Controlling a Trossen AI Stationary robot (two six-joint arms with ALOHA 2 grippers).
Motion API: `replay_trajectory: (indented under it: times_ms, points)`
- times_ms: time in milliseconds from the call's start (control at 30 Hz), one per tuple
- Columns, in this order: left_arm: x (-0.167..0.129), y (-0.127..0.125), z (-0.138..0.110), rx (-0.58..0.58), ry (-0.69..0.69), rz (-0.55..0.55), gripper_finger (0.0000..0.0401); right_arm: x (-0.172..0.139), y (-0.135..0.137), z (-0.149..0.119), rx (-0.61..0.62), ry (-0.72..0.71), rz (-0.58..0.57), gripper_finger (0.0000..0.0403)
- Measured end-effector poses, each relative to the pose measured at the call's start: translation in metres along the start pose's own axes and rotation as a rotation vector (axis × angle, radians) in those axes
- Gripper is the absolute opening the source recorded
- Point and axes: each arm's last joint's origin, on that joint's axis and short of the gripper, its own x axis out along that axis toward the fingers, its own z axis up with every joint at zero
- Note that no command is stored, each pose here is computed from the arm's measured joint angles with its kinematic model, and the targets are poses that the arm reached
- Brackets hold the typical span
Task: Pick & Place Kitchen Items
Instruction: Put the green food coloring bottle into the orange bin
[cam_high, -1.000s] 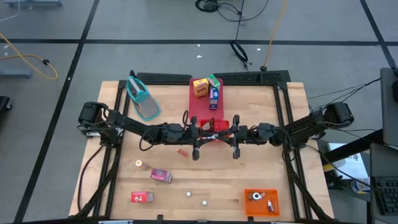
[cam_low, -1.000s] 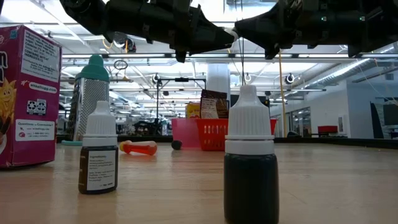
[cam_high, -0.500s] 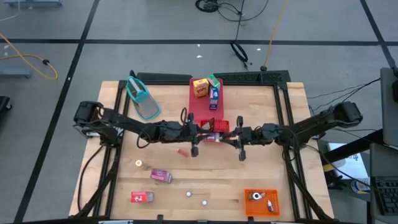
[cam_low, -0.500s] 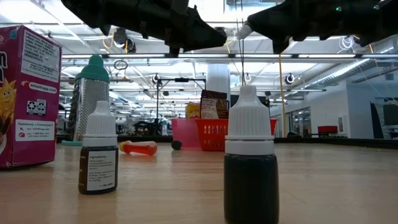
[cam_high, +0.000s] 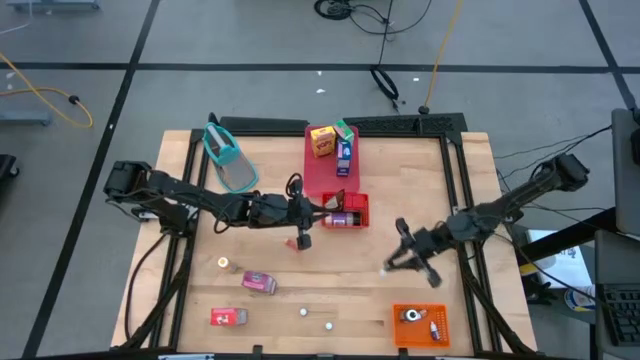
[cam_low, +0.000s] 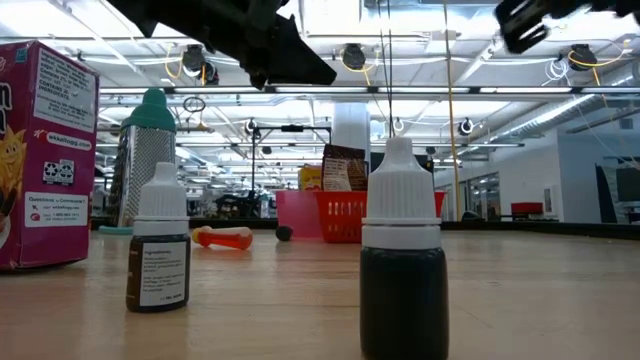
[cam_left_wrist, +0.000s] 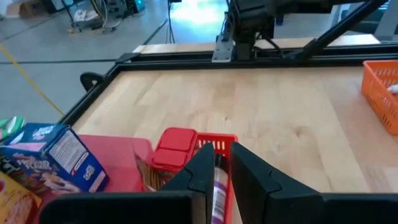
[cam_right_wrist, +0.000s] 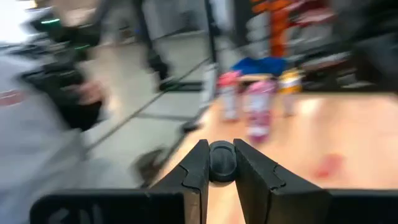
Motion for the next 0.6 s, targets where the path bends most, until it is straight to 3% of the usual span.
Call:
replay_trajectory:
  times_ms: [167,300,500,600]
  points:
    - [0.000,-0.001,0.000,-0.002,-0.001,-0.003,0.0051,-0.006,0.028,-0.005,0.025,0.056,0.195,0.0047]
    - [0.000,-0.001,0.001,0.002,-0.010,-0.003,0.0051,-0.010,0.045,-0.012,0.051,0.105,0.279,0.0052]
    - [0.000,-0.001,0.002,0.003,-0.021,-0.003,0.0051,-0.016,0.061,-0.023,0.169,0.210,0.273,0.0050]
    - [0.000,0.003,0.012,-0.031,-0.124,0.008,0.0051,-0.019,0.068,-0.026,0.234,0.237,0.297,0.0050]
